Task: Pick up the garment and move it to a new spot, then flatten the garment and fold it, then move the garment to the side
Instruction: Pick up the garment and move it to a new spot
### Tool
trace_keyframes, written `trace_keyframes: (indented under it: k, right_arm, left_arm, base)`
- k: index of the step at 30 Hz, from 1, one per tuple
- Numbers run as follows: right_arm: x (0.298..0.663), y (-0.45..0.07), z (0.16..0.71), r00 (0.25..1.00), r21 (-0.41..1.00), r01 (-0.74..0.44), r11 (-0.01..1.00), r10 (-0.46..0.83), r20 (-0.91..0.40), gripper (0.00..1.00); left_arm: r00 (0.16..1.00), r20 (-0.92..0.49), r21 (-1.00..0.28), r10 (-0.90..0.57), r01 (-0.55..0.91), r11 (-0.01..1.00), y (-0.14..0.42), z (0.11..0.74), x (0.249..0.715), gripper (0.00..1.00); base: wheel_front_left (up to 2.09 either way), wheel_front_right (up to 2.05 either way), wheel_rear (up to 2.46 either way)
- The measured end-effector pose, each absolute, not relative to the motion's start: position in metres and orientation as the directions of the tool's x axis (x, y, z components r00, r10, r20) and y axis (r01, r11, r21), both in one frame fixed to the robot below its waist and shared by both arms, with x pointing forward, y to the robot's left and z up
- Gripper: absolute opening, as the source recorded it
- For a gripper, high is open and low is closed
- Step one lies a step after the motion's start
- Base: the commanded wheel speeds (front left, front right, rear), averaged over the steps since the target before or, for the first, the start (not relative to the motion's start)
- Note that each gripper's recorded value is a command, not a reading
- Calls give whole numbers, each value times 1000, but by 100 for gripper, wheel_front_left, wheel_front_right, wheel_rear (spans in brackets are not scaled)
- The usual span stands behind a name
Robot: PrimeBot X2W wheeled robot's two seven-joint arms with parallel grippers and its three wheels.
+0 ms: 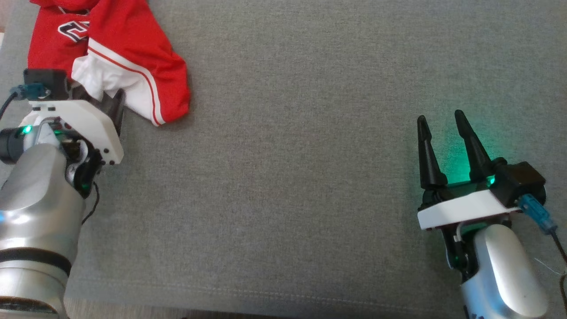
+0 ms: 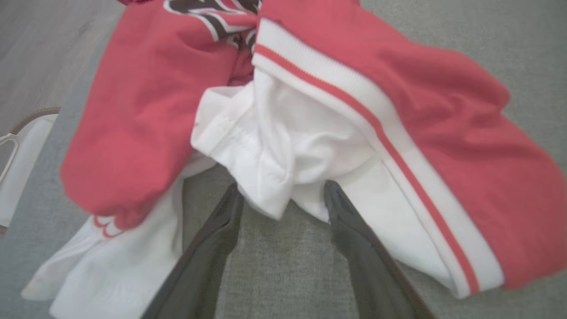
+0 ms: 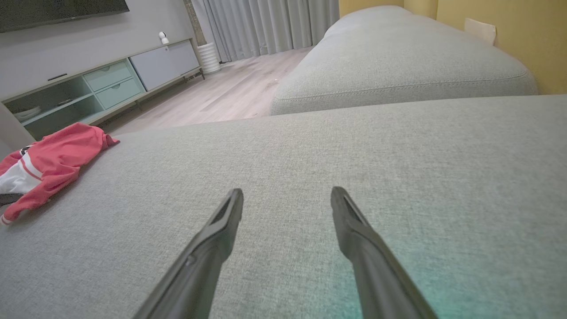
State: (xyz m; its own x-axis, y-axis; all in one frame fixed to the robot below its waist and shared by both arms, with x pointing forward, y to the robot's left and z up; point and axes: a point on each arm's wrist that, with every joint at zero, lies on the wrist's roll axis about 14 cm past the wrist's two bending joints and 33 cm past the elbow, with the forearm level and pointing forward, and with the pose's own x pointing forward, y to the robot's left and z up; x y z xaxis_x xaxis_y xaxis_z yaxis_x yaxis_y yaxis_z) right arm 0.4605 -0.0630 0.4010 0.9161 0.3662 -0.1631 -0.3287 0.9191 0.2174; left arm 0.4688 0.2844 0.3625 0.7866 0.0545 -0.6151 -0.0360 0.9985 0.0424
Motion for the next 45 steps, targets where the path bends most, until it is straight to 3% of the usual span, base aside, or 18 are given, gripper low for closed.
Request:
trace_keyframes:
  k: [1,2,9,15,24,34,45]
  right_arm:
    - [461,-64,401,917,217,-327,920,364,-163,100]
    - [461,-64,402,918,216,-326,920,363,-161,100]
    - [461,-65,412,922,208,-329,921,361,-141,100]
    - [457,-66,430,929,208,-330,921,356,-100,100]
    - [446,-74,461,943,213,-317,924,331,-33,100]
    - [426,-103,474,966,217,-250,944,258,-10,100]
    - [404,-146,485,990,214,-141,967,141,13,100]
  left_arm:
    - [783,-620,40,52,-35,999,284,361,468,18]
    - [782,-621,37,49,-33,999,282,361,467,0]
    - [863,-505,42,34,-15,999,281,387,476,0]
    - [950,-313,61,6,14,998,279,437,487,0]
    - [985,2,136,-172,170,976,228,544,501,0]
    - [886,80,206,-457,434,877,126,563,473,0]
    - [618,102,174,-779,760,626,-28,564,420,0]
  base:
    - [0,0,0]
    - [0,0,0]
    - [0,0,0]
    - [0,0,0]
    - [0,0,0]
    - [0,0,0]
    - [0,0,0]
